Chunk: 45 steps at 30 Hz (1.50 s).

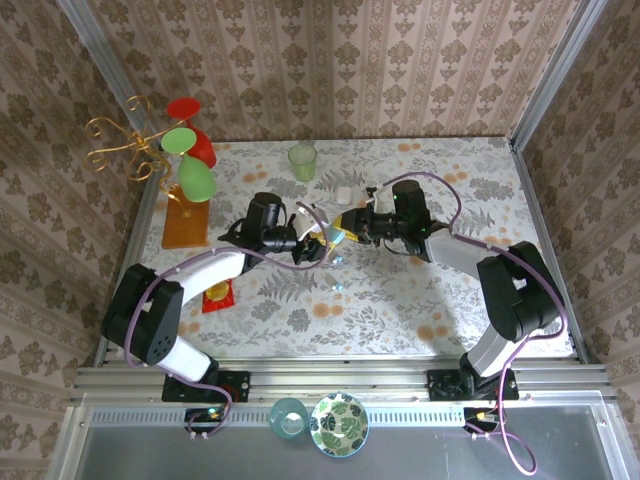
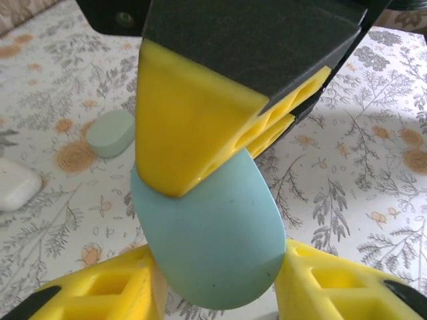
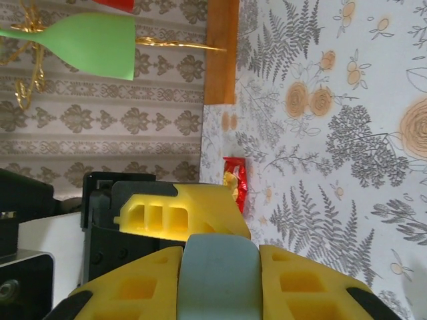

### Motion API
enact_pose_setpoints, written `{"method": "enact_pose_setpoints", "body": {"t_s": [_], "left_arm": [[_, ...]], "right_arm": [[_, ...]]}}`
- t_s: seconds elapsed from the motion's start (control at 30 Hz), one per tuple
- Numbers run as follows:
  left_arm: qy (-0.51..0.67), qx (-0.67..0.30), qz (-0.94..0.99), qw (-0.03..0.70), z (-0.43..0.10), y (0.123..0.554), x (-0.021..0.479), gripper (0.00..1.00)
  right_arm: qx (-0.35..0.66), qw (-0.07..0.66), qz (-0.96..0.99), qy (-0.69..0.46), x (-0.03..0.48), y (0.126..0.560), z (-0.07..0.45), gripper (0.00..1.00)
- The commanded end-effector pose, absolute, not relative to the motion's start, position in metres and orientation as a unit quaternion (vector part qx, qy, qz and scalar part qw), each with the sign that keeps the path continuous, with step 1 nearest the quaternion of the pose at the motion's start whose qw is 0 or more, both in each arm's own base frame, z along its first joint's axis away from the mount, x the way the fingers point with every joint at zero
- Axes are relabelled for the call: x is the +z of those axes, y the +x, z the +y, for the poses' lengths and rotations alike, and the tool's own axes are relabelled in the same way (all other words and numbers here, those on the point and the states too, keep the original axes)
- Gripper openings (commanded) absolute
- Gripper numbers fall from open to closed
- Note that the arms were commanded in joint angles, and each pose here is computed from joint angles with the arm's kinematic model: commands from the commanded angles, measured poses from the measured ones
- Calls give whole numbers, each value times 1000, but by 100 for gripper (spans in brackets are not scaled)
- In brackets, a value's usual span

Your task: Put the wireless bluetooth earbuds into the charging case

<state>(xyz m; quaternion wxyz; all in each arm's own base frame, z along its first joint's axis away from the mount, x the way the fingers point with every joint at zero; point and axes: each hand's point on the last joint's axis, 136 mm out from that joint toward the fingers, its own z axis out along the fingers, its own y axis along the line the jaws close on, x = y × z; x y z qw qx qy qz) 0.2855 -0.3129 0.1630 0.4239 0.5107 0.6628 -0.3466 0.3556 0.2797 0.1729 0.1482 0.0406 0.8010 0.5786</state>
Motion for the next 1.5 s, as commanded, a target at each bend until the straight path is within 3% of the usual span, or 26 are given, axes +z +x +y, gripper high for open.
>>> {"method": "enact_pose_setpoints", "body": {"t_s": [0.0,0.3,0.53,0.9,1.1,1.47], "left_arm": [[492,-360,625,488,-316,287,195,50],[381,-374,546,646,-298,295,261,80],[336,-387,508,692,-293,298,287,78],[352,-380,492,699,-311,293,291,72],[356,-384,483,701,-313,290,297,63],[360,-390,475,702,-314,284,303,63]], "right_arm": [[604,166,778,46,194,355,278,18],[695,188,689,89,253,358,270,17],[732,209,638,112,289,354,265,16],[753,216,614,102,312,343,276,16],[753,211,616,99,309,340,281,16],[746,212,622,109,300,345,281,16]]}}
